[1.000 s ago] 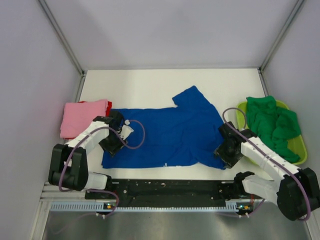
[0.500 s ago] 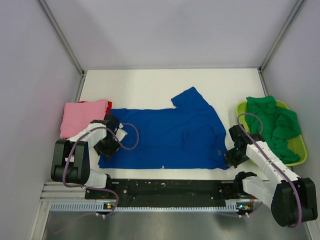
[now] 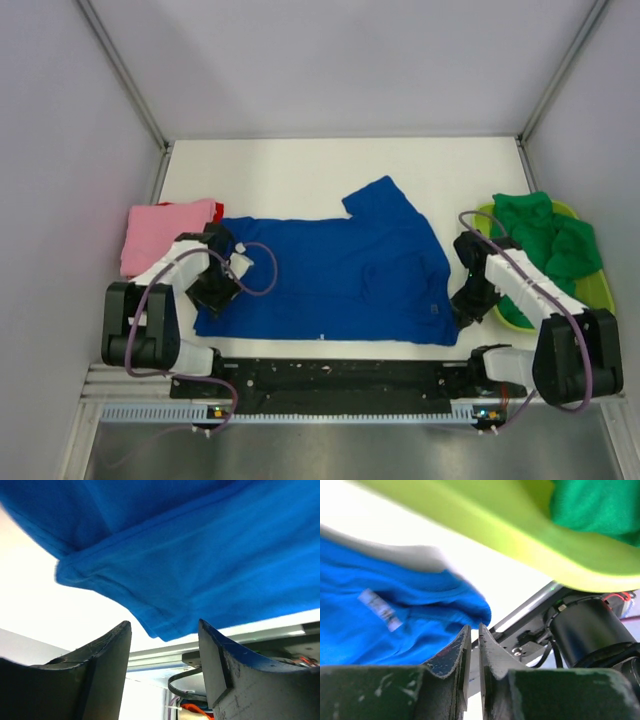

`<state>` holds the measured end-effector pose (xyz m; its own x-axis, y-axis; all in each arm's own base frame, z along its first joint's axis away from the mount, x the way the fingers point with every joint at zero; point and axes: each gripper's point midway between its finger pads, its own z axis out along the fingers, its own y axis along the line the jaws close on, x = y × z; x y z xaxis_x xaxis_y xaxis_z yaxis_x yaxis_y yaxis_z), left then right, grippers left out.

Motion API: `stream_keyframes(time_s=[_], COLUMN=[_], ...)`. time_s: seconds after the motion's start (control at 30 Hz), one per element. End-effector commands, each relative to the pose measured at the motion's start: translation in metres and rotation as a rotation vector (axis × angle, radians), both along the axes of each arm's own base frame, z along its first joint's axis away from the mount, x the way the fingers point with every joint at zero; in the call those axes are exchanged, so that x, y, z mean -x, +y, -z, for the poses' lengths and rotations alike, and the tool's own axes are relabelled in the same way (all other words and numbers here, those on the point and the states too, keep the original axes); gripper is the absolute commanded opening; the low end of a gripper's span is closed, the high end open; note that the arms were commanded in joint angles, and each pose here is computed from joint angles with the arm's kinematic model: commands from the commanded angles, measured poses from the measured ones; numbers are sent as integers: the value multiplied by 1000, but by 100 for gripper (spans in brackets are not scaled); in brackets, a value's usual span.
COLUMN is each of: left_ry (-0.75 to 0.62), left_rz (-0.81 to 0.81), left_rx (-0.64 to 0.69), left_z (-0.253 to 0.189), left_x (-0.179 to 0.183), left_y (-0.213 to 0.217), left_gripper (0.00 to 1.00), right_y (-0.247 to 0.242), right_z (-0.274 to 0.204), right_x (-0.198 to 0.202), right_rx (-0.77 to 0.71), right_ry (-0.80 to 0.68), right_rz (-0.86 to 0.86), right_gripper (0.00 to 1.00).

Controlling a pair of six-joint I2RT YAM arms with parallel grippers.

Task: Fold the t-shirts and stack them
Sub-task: Fold the flattened tshirt in 1/3 of the way, then grap the side of the flattened tshirt furthest away from the robot with both arms

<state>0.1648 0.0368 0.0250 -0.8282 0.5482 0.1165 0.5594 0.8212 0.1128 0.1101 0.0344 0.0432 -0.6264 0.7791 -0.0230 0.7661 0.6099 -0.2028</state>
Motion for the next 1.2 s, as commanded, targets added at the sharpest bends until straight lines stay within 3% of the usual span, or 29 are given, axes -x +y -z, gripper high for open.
stream_keyframes(time_s=[0.0,0.17,0.27,0.3,0.5,0.6,0.67,0.83,0.97,1.17], left_ry=[-67,-197,-378,-430,-450,-463,-468,-457,-413,-279], left_rz=[22,95,127,123,-33,-56,-3,255,432,444], left_rx=[221,439,461,451,411,409,415,417,391,456], left_z=[-46,-117,-152,-158,-159,-152,-144,-124,-102,-76], left_x=[-29,-75,-129,-148,-229,-263,-279,-296,-297,-292], left_y=[-37,-77,-83,-82,-64,-62,-63,-64,-59,-65], left_gripper=[61,62,64,66,68,64,61,59,63,68], right_y=[17,68,91,101,146,141,131,125,125,147], right_z=[-42,-113,-162,-176,-206,-169,-149,-83,-36,11], right_x=[-35,-86,-139,-156,-269,-336,-377,-449,-475,-469], right_rx=[-73,-212,-209,-227,-236,-101,-38,-107,-85,-207], right_ry=[-194,-494,-696,-749,-851,-807,-782,-774,-779,-744], right_rz=[-133,-489,-700,-770,-1085,-1111,-1102,-988,-967,-871], right_gripper=[13,37,62,66,68,68,67,66,66,61])
